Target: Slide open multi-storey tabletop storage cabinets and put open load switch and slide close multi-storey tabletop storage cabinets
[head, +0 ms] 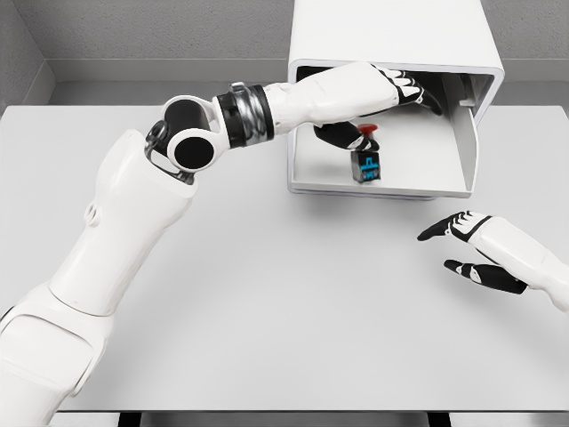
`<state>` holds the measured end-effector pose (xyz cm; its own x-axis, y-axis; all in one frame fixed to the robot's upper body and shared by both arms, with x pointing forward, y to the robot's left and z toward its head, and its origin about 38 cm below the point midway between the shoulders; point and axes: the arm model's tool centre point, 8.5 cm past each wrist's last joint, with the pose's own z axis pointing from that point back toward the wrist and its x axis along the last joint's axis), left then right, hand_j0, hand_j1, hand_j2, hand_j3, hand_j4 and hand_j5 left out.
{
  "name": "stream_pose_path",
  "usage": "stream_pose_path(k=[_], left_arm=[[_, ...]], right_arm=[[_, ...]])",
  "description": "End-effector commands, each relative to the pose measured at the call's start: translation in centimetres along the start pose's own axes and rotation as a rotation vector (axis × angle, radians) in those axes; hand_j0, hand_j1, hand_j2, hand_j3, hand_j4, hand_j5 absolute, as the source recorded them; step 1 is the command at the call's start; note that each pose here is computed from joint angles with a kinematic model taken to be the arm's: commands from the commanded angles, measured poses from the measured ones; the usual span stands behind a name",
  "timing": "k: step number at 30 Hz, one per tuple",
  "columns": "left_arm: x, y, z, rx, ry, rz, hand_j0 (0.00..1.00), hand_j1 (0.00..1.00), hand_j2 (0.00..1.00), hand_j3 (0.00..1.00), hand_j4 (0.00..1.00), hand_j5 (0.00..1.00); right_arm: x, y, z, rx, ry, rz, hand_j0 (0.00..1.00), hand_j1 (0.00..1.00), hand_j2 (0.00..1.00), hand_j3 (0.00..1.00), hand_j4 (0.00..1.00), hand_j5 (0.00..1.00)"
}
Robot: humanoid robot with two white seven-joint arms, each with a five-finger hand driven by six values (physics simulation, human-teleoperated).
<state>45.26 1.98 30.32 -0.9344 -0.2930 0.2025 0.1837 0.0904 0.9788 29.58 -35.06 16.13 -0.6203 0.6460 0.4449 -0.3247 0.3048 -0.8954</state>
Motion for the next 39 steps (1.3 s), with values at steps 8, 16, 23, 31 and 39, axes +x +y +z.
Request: stream_pose_path(k=[8,16,23,31,39], left_arm=[[1.3,0.7,0.2,0.035,-0.025,-0.018,0.84,0.84,0.84,0.84,0.84,0.84],[4.7,3.0,2.1,0.085,-0.093,-0.128,0.97,0.97,0.97,0.97,0.97,0.97],[5.2,7.0,12.8,0.203,-0.217,-0.204,1.0,1.0,1.0,1.0,1.0,1.0],[0.1,1.6,36.7,0.568,0.328,0.031,1.0,1.0,1.0,1.0,1.0,1.0],[-3.2,-10.5,37.5,0.398,0.493,0.348,1.0,1.0,1.0,1.0,1.0,1.0]], right_arm=[[0.0,-0.2,0.0,-0.013,-0.003,-0.006,0.7,0.7,0.7,0.7,0.7,0.7],[0.0,-0.2,0.0,-0.01,-0.002,-0.009,0.7,0.7,0.7,0.7,0.7,0.7],[0.0,-0.5,-0.1,-0.019,-0.006,-0.006,0.7,0.7,0.7,0.7,0.7,0.7],[0.0,-1.4,-0.3,-0.029,-0.016,0.006,0.71,0.71,0.71,0.71,0.71,0.71],[0.1,-2.3,-0.9,-0.037,-0.029,0.027,0.71,0.71,0.71,0.71,0.71,0.71]])
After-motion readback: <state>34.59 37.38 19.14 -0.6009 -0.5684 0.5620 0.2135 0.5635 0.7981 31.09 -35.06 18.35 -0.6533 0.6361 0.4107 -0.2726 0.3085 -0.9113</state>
